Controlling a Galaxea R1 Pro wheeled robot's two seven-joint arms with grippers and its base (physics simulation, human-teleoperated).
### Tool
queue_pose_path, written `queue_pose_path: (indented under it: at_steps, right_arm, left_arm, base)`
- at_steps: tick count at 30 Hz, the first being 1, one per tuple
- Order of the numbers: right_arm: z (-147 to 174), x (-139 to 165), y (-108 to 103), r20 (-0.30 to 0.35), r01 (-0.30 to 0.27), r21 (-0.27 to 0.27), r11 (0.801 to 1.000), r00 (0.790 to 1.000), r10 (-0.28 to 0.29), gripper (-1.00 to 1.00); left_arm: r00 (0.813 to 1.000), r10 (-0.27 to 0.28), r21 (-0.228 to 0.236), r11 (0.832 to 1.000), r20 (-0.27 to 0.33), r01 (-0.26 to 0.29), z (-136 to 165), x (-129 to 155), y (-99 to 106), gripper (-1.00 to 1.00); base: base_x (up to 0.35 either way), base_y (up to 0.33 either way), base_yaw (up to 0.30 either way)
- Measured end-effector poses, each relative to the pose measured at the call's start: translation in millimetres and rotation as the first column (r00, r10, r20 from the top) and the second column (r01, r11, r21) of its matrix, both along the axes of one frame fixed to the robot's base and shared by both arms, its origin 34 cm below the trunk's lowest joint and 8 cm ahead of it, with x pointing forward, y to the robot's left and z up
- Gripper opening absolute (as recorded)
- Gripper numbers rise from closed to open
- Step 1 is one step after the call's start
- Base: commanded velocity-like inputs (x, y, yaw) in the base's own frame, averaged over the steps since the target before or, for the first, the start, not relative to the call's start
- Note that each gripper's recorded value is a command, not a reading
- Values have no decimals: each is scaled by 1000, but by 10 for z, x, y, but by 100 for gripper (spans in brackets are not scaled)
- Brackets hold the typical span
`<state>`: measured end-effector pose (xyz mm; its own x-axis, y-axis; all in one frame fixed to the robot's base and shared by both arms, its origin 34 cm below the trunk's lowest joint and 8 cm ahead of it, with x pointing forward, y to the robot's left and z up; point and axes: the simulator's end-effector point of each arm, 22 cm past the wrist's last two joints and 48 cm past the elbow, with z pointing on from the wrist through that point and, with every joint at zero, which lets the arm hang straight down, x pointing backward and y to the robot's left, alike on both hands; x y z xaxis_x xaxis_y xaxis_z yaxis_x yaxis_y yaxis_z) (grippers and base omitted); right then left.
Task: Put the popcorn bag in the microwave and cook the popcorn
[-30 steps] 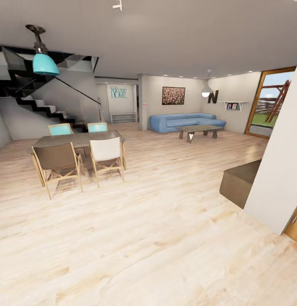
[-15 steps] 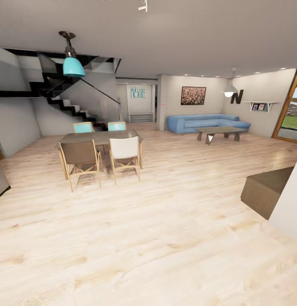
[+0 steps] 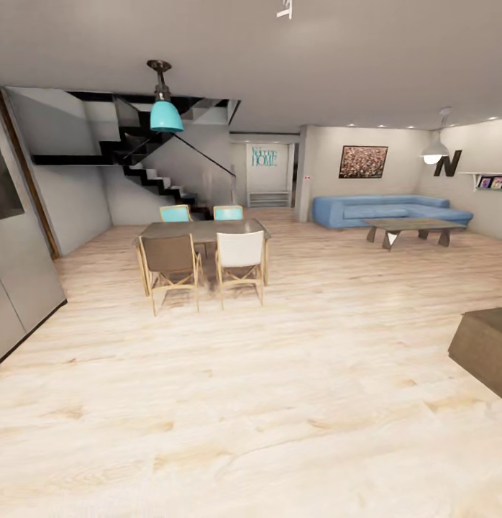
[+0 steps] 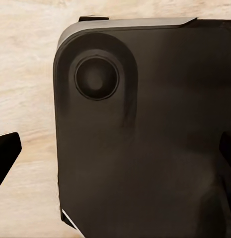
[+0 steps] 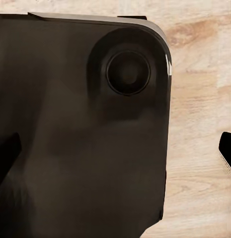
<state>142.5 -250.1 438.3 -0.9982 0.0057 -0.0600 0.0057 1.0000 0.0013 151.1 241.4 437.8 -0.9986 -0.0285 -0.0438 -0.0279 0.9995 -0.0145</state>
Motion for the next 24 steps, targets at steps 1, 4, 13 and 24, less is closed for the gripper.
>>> queue_pose_path:
  at_steps: [1, 4, 13, 24]
  right_arm:
    - [0, 1, 0, 0, 0, 0, 1000, 1000, 0, 100]
    - [0, 1, 0, 0, 0, 0, 1000, 1000, 0, 100]
    - [0, 0, 0, 0, 0, 0, 1000, 1000, 0, 100]
    - [0, 0, 0, 0, 0, 0, 1000, 1000, 0, 100]
  left_arm:
    - [1000, 0, 0, 1000, 0, 0, 0, 0, 0, 100]
    - [1000, 0, 0, 1000, 1, 0, 0, 1, 0, 100]
    - [1000, 0, 1, 1000, 1, 0, 0, 1, 5, 100]
    - [1000, 1, 2, 1000, 1, -1, 0, 3, 12, 100]
  base:
    - [0, 0, 280]
    - [0, 0, 280]
    - [0, 0, 280]
    - [0, 0, 280]
